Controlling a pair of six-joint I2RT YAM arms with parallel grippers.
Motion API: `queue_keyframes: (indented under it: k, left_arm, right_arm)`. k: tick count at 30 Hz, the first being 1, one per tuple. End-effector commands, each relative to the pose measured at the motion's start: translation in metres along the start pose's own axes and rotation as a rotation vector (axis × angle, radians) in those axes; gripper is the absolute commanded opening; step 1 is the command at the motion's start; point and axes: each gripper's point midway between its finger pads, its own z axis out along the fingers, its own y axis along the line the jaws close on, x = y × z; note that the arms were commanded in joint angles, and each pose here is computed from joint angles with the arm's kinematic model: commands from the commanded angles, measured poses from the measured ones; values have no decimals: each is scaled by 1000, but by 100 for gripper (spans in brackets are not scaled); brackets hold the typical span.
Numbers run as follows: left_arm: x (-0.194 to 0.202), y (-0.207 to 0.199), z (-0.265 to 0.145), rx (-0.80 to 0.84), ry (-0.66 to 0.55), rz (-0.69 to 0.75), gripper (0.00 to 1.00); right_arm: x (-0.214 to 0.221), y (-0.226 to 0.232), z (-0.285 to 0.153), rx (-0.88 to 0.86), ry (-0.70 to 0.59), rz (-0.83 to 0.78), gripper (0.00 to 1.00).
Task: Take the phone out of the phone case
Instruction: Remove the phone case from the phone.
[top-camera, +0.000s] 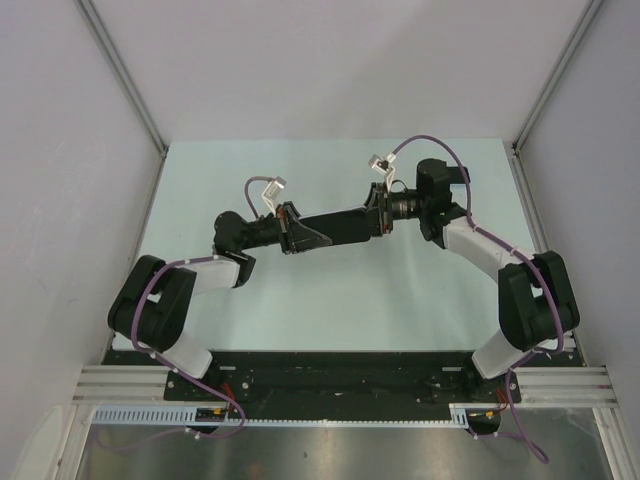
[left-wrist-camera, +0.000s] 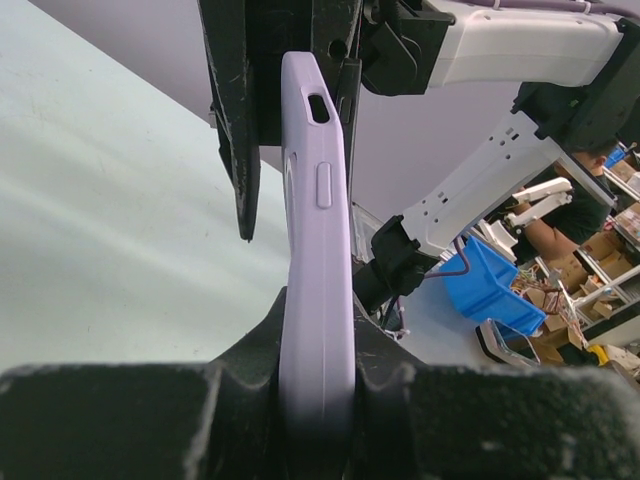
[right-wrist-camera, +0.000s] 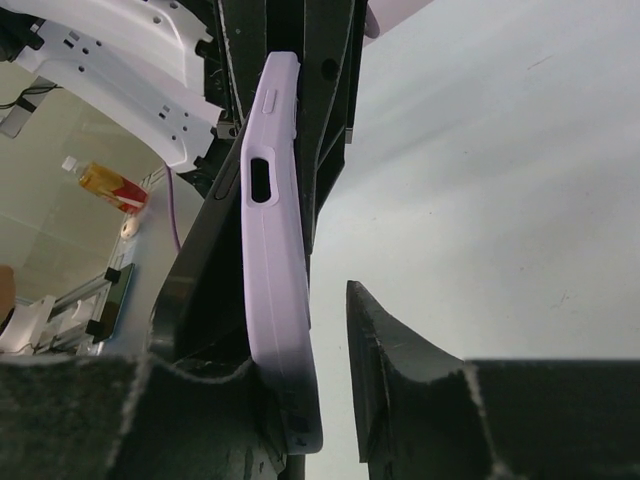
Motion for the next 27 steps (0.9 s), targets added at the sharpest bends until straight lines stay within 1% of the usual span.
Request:
queue_keyframes:
  k: [1, 6, 10, 14, 17, 20, 21, 23, 24, 26, 27]
  left_arm:
    - [-68, -39, 11, 101, -282, 359, 0]
    - [-68, -39, 11, 99, -283, 360, 0]
    - [-67, -38, 11, 100, -279, 357, 0]
    - [-67, -37, 12, 100, -276, 350, 0]
    - [-66, -35, 12, 101, -271, 343, 1]
    - [-65, -34, 13, 104, -264, 335, 8]
    - [-64, -34, 13, 106, -258, 334, 12]
    - [-64, -33, 13, 107, -255, 332, 17]
    - [-64, -33, 13, 107, -255, 332, 22]
    - [-65, -34, 13, 110, -253, 333, 25]
    - [-64, -34, 13, 111, -250, 334, 29]
  right_arm:
    - [12, 28, 27, -108, 61, -3, 30]
    - [12, 28, 27, -111, 62, 1, 22]
    - [13, 28, 27, -119, 64, 8, 9]
    - [13, 29, 28, -127, 67, 16, 2]
    - [15, 27, 27, -126, 69, 31, 0]
    - [15, 27, 27, -124, 72, 42, 0]
    - [16, 27, 27, -125, 73, 44, 0]
    - [16, 27, 27, -124, 74, 47, 0]
    - [16, 26, 26, -117, 71, 50, 0]
    - [15, 25, 26, -111, 69, 51, 0]
    - [15, 24, 25, -109, 68, 50, 0]
